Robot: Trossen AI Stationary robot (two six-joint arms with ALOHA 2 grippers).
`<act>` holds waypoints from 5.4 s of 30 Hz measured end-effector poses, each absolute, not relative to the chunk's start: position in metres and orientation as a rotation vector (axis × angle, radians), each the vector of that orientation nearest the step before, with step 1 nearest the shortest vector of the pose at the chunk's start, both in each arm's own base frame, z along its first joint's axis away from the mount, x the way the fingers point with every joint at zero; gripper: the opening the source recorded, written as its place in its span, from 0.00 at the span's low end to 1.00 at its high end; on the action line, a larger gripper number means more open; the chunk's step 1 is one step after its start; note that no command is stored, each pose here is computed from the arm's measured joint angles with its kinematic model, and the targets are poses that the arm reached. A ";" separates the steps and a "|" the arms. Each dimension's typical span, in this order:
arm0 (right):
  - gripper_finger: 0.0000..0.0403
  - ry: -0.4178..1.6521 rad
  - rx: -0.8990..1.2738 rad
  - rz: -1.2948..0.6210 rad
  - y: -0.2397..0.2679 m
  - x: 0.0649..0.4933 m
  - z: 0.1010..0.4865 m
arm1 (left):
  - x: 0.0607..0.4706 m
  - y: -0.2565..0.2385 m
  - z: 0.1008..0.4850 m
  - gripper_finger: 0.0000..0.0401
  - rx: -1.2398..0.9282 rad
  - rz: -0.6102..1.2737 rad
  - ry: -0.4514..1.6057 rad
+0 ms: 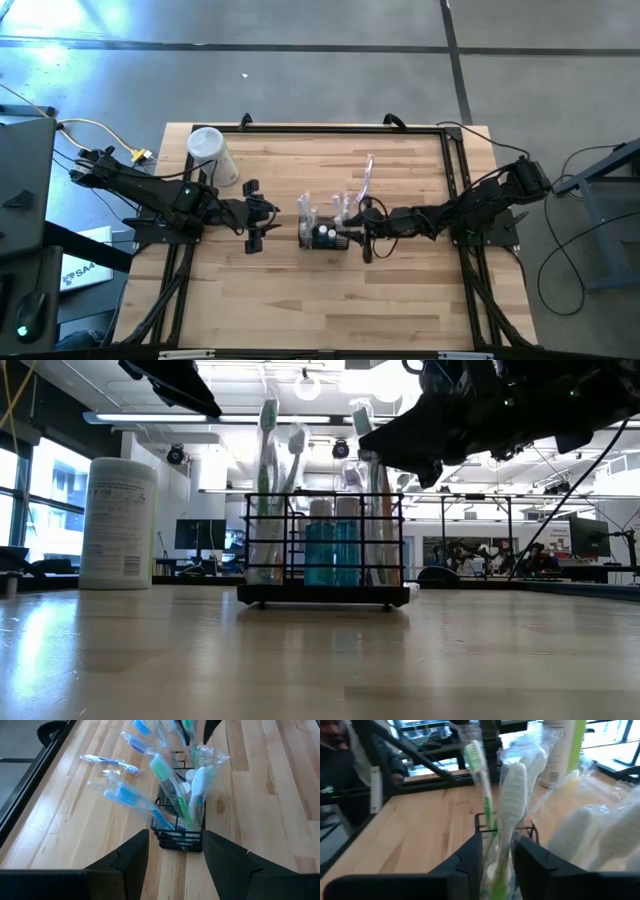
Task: Pick & Place toothbrushing station
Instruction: Put the green toothbrush into the black mesh, then put the purple toothbrush into the black mesh
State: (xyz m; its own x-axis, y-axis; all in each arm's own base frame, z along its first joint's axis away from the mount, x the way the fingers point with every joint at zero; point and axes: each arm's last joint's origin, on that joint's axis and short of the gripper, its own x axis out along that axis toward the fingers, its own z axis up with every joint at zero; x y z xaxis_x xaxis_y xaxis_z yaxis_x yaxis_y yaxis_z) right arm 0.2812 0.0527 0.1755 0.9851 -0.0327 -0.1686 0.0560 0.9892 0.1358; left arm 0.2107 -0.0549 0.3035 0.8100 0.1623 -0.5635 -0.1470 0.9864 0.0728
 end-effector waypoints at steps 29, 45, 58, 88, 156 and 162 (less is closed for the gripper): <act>0.50 0.179 0.101 0.042 0.071 0.261 0.200 | 0.211 -0.055 0.304 0.45 0.025 0.165 0.601; 0.50 0.378 -0.184 -0.167 0.052 0.194 0.235 | 0.211 -0.055 0.304 0.45 0.025 0.165 0.602; 0.50 0.664 -0.256 -0.418 -0.036 0.185 0.220 | 0.211 -0.055 0.304 0.45 0.023 0.165 0.597; 0.50 1.131 -0.341 -0.057 -0.105 0.265 0.158 | 0.211 -0.055 0.303 0.45 0.019 0.167 0.606; 0.01 0.706 -0.547 -0.657 0.007 0.216 0.272 | 0.227 -0.060 0.292 0.45 -0.046 0.159 0.507; 0.01 0.440 -0.485 -0.594 0.044 0.188 0.305 | 0.230 -0.066 0.306 0.45 0.039 0.104 0.373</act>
